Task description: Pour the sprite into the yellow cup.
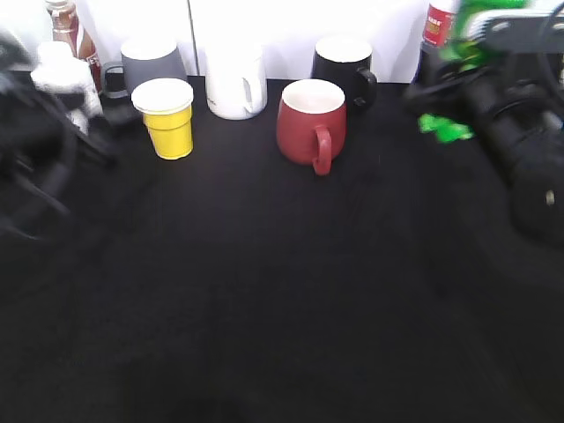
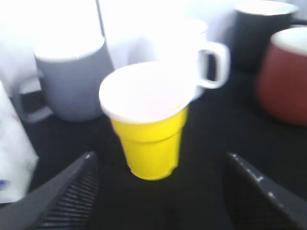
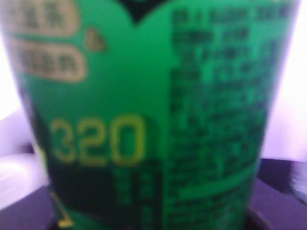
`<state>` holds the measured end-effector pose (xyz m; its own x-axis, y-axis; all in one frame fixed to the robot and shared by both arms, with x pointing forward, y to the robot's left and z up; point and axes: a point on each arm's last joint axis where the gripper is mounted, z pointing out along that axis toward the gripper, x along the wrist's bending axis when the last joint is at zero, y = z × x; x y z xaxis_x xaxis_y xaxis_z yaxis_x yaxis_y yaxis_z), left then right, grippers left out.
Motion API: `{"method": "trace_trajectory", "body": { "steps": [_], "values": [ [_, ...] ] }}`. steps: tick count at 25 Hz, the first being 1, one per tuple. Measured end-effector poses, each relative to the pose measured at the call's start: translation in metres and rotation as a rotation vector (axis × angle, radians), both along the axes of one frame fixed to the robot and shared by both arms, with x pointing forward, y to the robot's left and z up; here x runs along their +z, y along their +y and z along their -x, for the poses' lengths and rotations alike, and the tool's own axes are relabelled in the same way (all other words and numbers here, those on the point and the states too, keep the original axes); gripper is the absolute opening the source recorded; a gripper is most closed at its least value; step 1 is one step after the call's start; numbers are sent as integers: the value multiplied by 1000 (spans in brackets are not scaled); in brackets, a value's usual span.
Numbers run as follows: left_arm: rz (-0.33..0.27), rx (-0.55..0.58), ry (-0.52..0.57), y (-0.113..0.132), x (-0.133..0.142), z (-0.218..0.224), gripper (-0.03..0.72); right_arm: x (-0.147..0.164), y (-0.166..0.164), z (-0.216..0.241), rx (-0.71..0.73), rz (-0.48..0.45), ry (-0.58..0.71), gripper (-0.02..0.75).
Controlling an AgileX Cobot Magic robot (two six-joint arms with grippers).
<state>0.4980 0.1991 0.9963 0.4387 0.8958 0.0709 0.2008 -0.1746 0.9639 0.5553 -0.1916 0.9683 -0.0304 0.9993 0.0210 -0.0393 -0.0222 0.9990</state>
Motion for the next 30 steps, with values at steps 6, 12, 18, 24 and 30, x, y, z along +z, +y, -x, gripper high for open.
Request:
{"method": "trace_trajectory", "body": {
  "steps": [6,12,18,24,30],
  "values": [
    [-34,-37,122,-4,37,51,585,-51,9,-54,44,-13,91,424],
    [-28,-19,180,-2,35,55,576,-78,17,-67,65,15,108,505],
    [-21,-16,183,-2,35,55,570,-85,20,-52,79,29,143,619],
    [-39,-11,221,-1,32,56,570,-76,5,-11,83,51,190,614],
    [-190,35,611,1,76,59,570,46,11,50,334,-52,741,586]
  ]
}}
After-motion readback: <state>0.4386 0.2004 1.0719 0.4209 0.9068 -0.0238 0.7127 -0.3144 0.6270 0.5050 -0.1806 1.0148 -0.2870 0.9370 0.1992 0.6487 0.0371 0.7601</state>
